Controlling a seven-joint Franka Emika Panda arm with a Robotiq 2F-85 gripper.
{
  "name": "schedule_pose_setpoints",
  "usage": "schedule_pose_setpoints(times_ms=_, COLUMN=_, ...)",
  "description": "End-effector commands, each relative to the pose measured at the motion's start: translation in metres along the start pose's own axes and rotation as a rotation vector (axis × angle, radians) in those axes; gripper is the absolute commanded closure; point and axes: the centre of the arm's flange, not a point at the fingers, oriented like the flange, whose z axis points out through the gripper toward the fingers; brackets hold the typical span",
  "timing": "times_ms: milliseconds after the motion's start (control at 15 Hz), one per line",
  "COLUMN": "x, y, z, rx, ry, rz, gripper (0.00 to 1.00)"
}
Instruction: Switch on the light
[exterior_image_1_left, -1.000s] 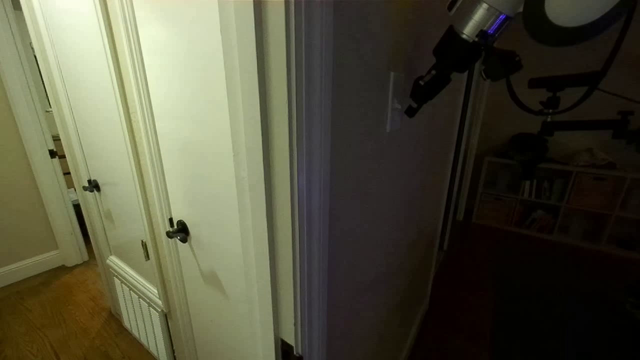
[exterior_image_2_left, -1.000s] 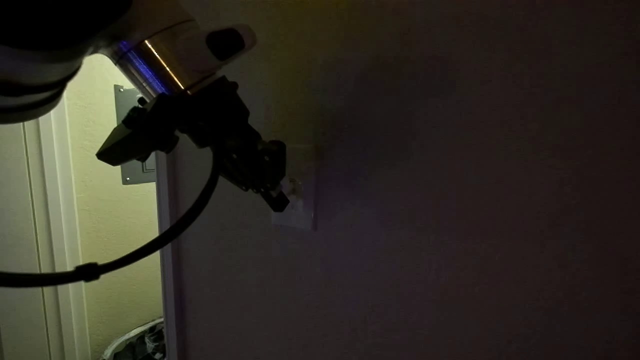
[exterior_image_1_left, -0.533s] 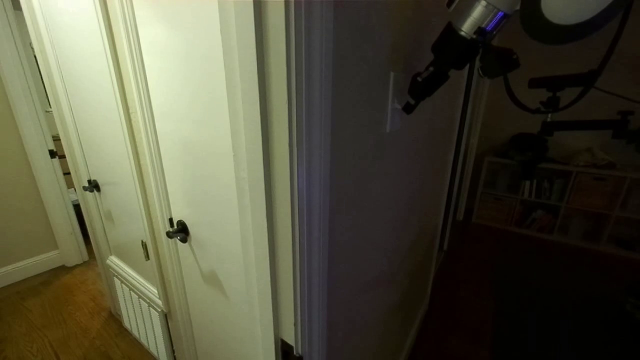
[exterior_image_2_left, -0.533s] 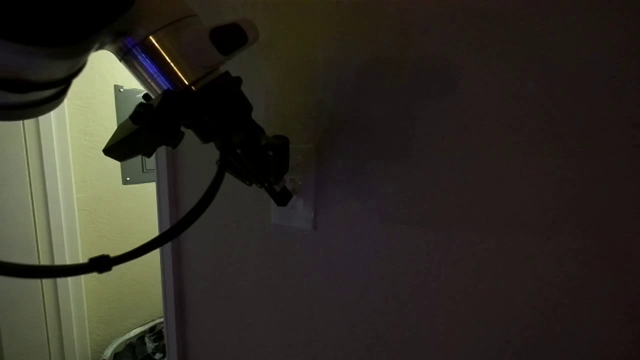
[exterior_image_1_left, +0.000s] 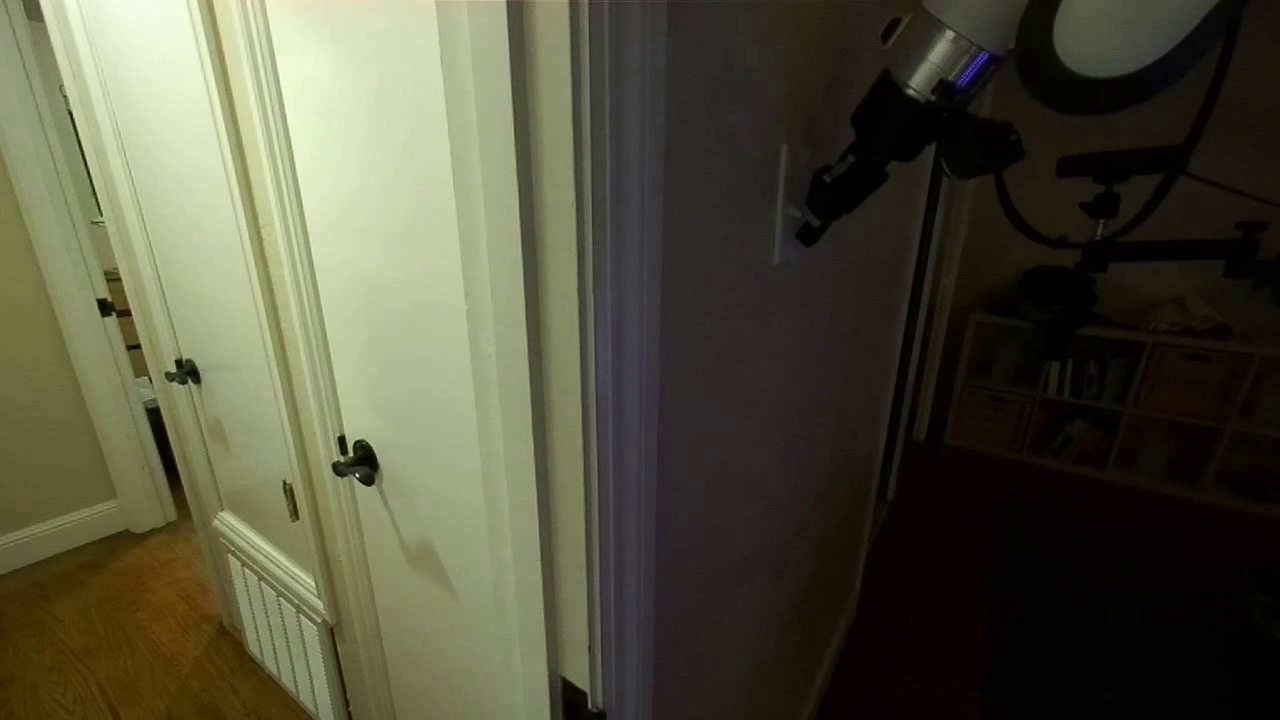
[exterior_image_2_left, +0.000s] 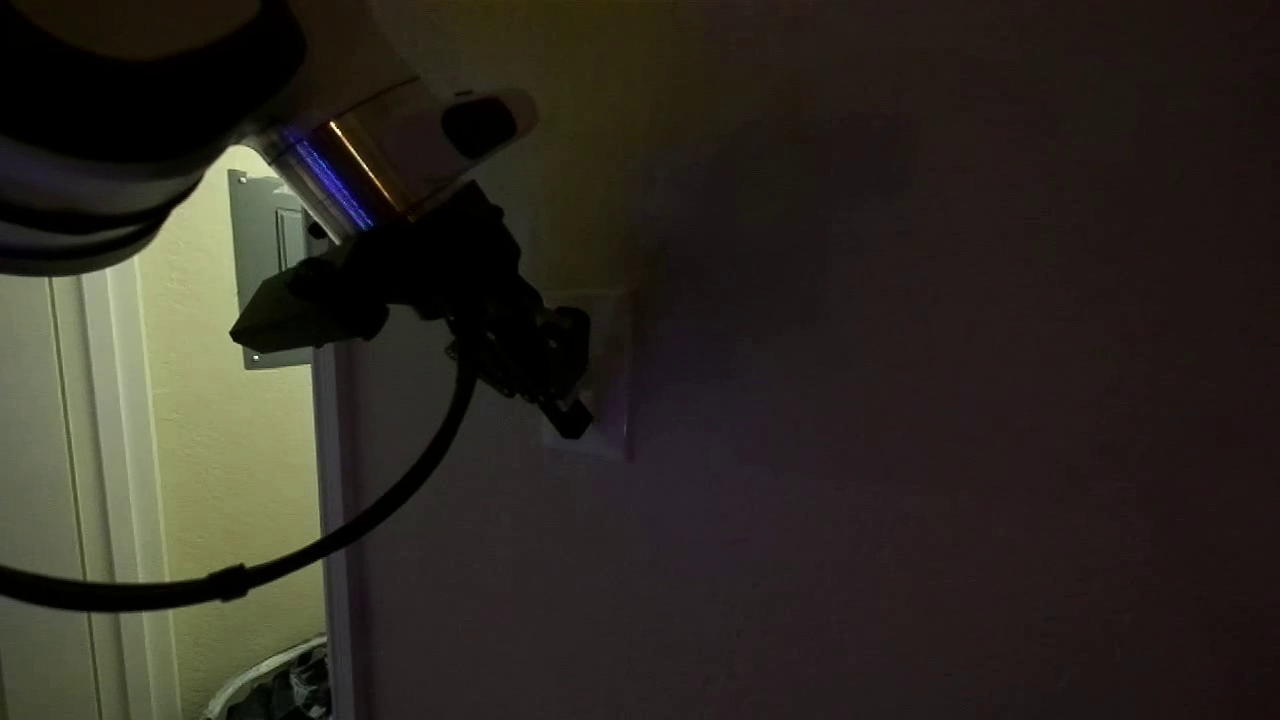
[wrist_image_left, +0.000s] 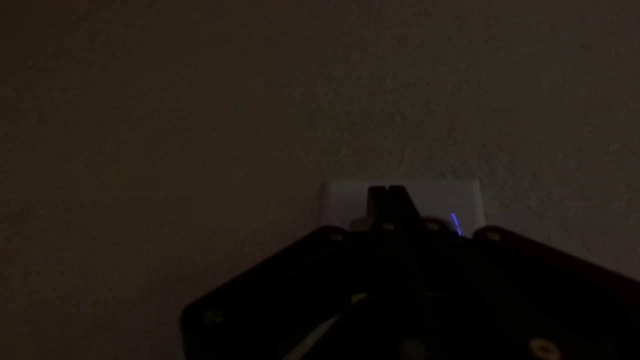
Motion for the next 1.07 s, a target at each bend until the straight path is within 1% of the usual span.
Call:
schedule_pose_setpoints(times_ms=0, x=0.01, y=0.002, z=-0.002, rx=0.006, ry=0.042, rz=0.02, gripper=0.95)
schedule_pose_setpoints(times_ms=267, x=0.013, y=-0.001, z=-0.017, rx=-0.001, ry=0.062, rz=0.011, gripper=0.95)
schedule_pose_setpoints(times_ms=600, x=0.012, y=-0.005, z=-0.036, rx=-0.018, ry=0.065, rz=-0.015, gripper=0.95)
schedule_pose_setpoints(times_ms=733, x=0.014, y=-0.007, z=-0.05, rx=-0.024, ry=0.076, rz=-0.021, gripper=0.95)
schedule_pose_setpoints(times_ms=867, x=0.009, y=-0.01, z=-0.053, rx=-0.024, ry=0.057, rz=-0.025, gripper=0.95)
schedule_pose_setpoints(times_ms=1000, x=0.0, y=-0.016, z=-0.05, rx=-0.01, ry=0.015, rz=-0.028, gripper=0.95)
